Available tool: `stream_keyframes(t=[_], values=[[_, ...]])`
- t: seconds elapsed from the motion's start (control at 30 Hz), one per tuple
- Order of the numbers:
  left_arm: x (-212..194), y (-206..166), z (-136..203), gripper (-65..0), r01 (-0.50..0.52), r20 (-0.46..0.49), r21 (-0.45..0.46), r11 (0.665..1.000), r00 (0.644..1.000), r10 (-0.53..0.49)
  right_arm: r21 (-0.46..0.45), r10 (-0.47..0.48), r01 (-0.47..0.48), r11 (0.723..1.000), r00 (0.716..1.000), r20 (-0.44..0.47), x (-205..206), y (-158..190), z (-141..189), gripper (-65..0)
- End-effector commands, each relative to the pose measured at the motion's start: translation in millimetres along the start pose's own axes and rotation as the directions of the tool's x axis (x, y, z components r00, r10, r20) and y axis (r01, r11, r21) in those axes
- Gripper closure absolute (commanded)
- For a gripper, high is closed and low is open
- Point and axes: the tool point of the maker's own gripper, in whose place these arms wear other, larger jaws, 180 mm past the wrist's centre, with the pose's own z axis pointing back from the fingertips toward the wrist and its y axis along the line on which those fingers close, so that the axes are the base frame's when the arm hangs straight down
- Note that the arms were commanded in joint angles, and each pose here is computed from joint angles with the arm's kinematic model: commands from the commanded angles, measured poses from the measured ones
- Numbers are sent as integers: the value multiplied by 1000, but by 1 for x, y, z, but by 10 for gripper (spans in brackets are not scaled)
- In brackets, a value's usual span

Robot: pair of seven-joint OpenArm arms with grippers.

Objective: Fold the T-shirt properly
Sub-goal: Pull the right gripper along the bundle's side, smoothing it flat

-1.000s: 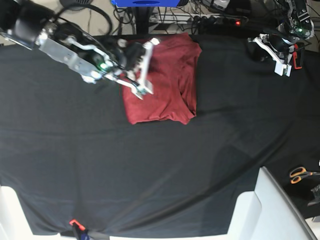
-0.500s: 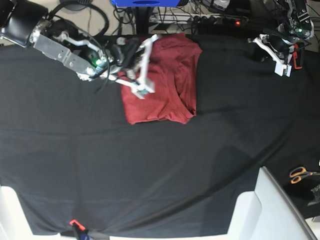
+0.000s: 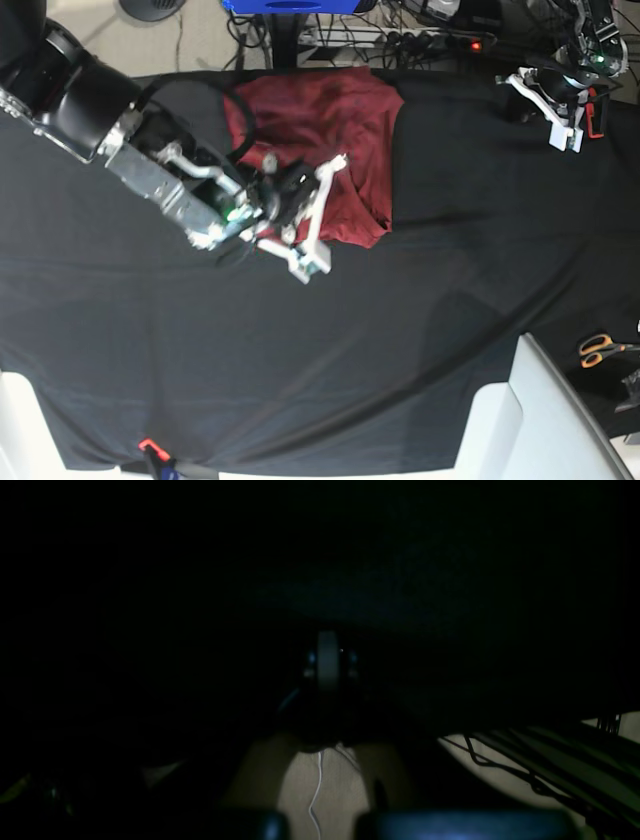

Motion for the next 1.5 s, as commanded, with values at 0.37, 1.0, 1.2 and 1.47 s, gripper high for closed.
stream_keyframes(t=[0.37,1.0,1.2,1.47], values=[[-2,6,5,0,20,-16,12,1000,1000,-19,-116,5,-2,993,1000,30,9,-85,2,-2],[-2,6,5,0,20,-15,12,1000,1000,-20,-6,-5,6,1000,994,110,-11,-21,64,-2],[-2,6,6,0,23,-14,12,1000,1000,-23,24,-83,82,996,994,70,-65,-5,75,-2],[2,6,5,0,25,-8,13,1000,1000,-25,16,-159,159,987,987,20,-99,-11,57,-2]])
